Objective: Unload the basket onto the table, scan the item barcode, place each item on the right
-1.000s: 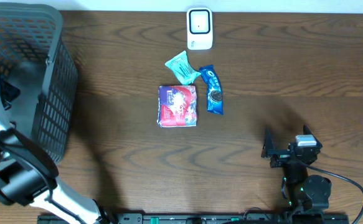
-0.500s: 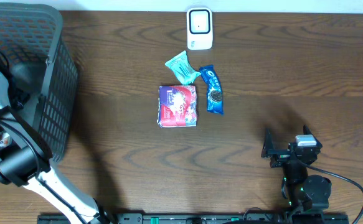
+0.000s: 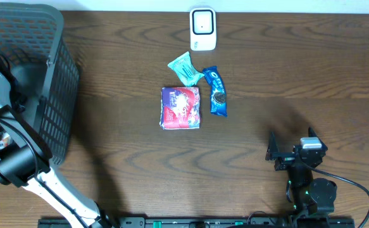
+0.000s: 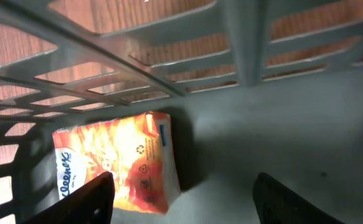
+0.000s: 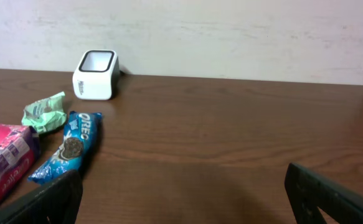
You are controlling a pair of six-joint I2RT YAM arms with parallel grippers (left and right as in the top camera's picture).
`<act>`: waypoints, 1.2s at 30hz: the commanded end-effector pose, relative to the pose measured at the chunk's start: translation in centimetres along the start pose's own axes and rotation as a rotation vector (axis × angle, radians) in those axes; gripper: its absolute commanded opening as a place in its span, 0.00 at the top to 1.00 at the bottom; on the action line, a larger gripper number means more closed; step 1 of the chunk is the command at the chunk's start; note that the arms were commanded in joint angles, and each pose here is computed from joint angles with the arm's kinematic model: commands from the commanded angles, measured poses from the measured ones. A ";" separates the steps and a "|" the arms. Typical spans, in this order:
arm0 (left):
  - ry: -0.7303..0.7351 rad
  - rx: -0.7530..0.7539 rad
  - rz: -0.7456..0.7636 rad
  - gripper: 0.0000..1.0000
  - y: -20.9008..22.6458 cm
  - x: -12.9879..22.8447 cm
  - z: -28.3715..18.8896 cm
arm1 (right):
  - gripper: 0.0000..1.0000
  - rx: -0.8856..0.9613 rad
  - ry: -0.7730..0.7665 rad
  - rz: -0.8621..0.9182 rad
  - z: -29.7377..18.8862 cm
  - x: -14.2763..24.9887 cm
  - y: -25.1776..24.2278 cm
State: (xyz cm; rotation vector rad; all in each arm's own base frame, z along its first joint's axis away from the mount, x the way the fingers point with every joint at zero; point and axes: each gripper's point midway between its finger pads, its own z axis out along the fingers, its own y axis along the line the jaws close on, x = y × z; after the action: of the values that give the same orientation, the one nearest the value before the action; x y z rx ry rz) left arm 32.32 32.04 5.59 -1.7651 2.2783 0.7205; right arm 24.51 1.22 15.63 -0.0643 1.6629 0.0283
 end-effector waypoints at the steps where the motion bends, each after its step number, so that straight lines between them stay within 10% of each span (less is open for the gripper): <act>1: 0.007 -0.068 -0.031 0.29 1.0 1.2 1.9 | 0.01 0.014 0.001 0.007 0.0 0.1 -0.3; 9: 0.025 -0.082 -0.022 0.50 1.3 2.3 2.8 | 0.01 0.014 0.001 0.007 0.0 0.1 -0.3; 14: 0.041 -0.096 -0.008 0.93 1.6 2.9 2.9 | 0.01 0.014 0.001 0.007 0.0 0.1 -0.3; 24: 0.001 0.027 -0.047 0.93 1.7 1.2 -3.1 | 0.01 0.014 0.001 0.007 0.0 0.1 -0.3; 36: -0.327 0.621 -0.037 0.93 0.4 -1.3 -25.6 | 0.01 0.014 0.001 0.007 0.0 0.1 -0.3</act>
State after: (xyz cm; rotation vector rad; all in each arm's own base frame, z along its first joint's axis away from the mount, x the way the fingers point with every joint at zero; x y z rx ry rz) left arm 35.50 24.53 23.49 -1.4580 1.9789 0.3533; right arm 24.51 1.23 15.63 -0.0646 1.6629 0.0286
